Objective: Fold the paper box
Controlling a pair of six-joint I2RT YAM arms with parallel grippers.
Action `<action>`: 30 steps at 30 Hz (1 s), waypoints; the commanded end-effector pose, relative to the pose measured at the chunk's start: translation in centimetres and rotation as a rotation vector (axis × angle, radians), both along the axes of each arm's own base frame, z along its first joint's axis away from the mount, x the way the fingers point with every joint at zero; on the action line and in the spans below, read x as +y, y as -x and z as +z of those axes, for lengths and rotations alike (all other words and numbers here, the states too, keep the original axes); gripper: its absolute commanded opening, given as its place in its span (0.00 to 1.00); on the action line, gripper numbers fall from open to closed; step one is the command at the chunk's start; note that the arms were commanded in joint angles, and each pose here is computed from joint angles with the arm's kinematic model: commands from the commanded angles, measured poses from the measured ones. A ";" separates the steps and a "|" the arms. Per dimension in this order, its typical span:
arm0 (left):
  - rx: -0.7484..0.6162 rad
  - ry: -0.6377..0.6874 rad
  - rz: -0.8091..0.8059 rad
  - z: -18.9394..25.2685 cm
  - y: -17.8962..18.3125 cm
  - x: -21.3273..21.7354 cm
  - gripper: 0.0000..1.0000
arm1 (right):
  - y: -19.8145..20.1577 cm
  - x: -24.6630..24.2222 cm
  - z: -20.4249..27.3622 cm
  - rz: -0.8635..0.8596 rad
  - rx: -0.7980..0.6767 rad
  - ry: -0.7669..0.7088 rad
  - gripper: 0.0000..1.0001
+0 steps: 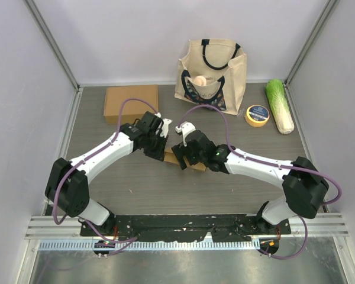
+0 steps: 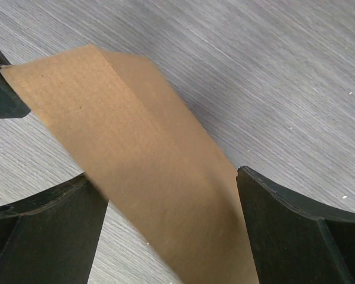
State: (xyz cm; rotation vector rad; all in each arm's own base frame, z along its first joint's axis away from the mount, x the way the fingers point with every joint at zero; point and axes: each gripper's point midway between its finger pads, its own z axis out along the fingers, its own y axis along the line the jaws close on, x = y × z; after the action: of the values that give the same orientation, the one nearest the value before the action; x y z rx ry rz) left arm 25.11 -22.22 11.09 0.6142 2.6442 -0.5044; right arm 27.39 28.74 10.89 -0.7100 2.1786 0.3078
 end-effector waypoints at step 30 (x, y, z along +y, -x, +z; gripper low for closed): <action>-0.098 0.366 0.193 3.6 -4.3 -4.4 0.62 | -3.1 -5.4 3.3 -0.176 0.178 -0.174 0.91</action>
State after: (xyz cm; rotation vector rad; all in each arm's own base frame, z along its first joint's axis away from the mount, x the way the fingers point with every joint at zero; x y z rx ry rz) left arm 27.11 -23.41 12.32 0.3073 2.5070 -0.6423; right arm 29.54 23.63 10.37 -0.5057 2.3841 0.4382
